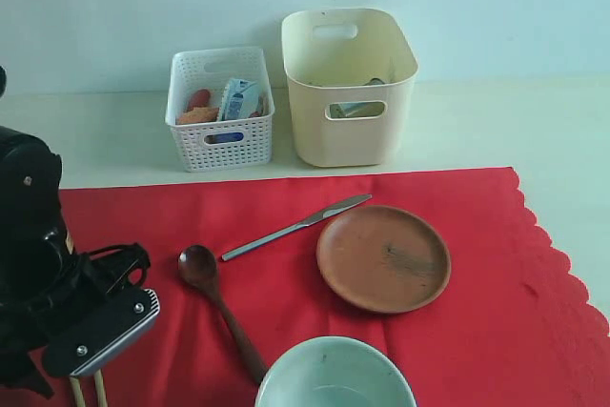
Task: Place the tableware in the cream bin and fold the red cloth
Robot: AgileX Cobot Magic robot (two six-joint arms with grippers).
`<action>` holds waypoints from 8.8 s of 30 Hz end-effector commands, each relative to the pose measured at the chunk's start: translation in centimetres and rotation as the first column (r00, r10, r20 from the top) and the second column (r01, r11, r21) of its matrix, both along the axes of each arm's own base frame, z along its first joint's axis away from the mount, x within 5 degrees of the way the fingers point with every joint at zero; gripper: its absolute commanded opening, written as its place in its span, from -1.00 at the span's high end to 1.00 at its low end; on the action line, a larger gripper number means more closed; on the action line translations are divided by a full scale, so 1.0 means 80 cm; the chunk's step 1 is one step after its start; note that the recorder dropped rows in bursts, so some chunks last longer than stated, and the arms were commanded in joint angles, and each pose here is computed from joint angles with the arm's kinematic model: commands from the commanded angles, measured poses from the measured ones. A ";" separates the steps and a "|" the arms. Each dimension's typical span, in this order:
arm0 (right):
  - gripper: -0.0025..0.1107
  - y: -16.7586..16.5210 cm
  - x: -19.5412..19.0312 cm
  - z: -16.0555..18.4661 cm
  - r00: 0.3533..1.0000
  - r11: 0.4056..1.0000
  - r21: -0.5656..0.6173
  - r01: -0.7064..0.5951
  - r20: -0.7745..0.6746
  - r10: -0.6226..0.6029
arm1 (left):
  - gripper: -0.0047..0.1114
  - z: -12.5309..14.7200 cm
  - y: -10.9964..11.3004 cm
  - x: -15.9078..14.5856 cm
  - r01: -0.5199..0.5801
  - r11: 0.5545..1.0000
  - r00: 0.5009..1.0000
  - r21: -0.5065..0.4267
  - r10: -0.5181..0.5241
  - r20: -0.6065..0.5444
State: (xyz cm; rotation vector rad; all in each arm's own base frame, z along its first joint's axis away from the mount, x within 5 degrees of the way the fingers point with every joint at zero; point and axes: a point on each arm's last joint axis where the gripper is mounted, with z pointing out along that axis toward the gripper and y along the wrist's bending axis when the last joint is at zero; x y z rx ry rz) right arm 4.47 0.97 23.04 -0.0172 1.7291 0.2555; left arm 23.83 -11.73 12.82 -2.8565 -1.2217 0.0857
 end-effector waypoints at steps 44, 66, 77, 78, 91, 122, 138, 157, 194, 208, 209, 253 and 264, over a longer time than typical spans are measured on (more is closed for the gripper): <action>0.96 0.000 0.000 0.000 1.000 1.000 0.001 0.001 0.009 -0.001 | 0.92 0.162 -0.020 0.040 -0.277 0.856 0.788 -0.436 0.462 0.407; 0.96 0.000 0.000 0.000 1.000 1.000 0.001 0.001 0.009 -0.001 | 0.92 0.229 -0.134 0.222 -0.378 -0.004 0.460 -0.926 0.867 -0.191; 0.96 0.000 0.000 -0.001 1.000 1.000 -0.001 0.001 0.002 -0.001 | 0.92 0.210 -0.196 0.254 -0.476 -0.223 0.493 -0.850 0.733 -0.469; 0.96 0.000 0.000 -0.001 1.000 1.000 -0.001 0.001 0.002 -0.001 | 0.92 0.206 -0.197 0.257 -0.481 -0.231 0.492 -0.846 0.728 -0.478; 0.96 0.000 0.000 -0.001 1.000 1.000 -0.001 0.001 0.002 -0.001 | 0.92 0.165 -0.206 0.272 -0.481 -0.232 0.506 -0.846 0.714 -0.483; 0.96 0.000 0.000 -0.001 1.000 1.000 -0.001 0.001 0.002 -0.001 | 0.91 0.258 -0.178 0.218 -0.507 -0.269 0.494 -0.819 0.688 -0.531; 0.96 0.000 0.000 -0.001 1.000 1.000 -0.001 0.001 0.002 -0.001 | 0.92 0.249 -0.087 0.125 -0.780 -0.015 0.396 -0.625 0.763 -0.512; 0.96 0.000 0.001 0.013 0.993 0.999 0.037 0.005 0.122 -0.010 | 0.92 0.278 0.029 -0.034 -0.786 -0.153 0.250 -0.599 0.808 -0.534; 0.96 0.000 -0.018 0.064 0.985 0.996 0.089 -0.028 0.173 0.013 | 0.92 0.210 0.134 -0.274 -0.187 -0.670 0.139 -0.718 0.706 -0.695; 0.96 0.000 -0.018 0.064 0.985 0.996 0.089 -0.028 0.173 0.013 | 0.92 0.205 0.134 -0.271 -0.189 -0.668 0.135 -0.720 0.708 -0.693; 0.96 0.000 -0.018 0.065 0.985 0.995 0.093 -0.029 0.173 0.013 | 0.92 0.205 0.134 -0.271 -0.189 -0.668 0.135 -0.720 0.708 -0.693; 0.96 0.153 0.204 0.108 0.648 0.679 -0.185 -0.711 -0.548 0.530 | 0.92 0.092 0.133 -0.230 -0.188 -0.673 0.004 -0.716 0.728 -0.685; 0.96 0.224 0.228 0.054 0.574 0.560 -0.301 -0.772 -0.708 0.412 | 0.92 0.080 0.133 -0.230 -0.214 -0.669 -0.036 -0.711 0.733 -0.679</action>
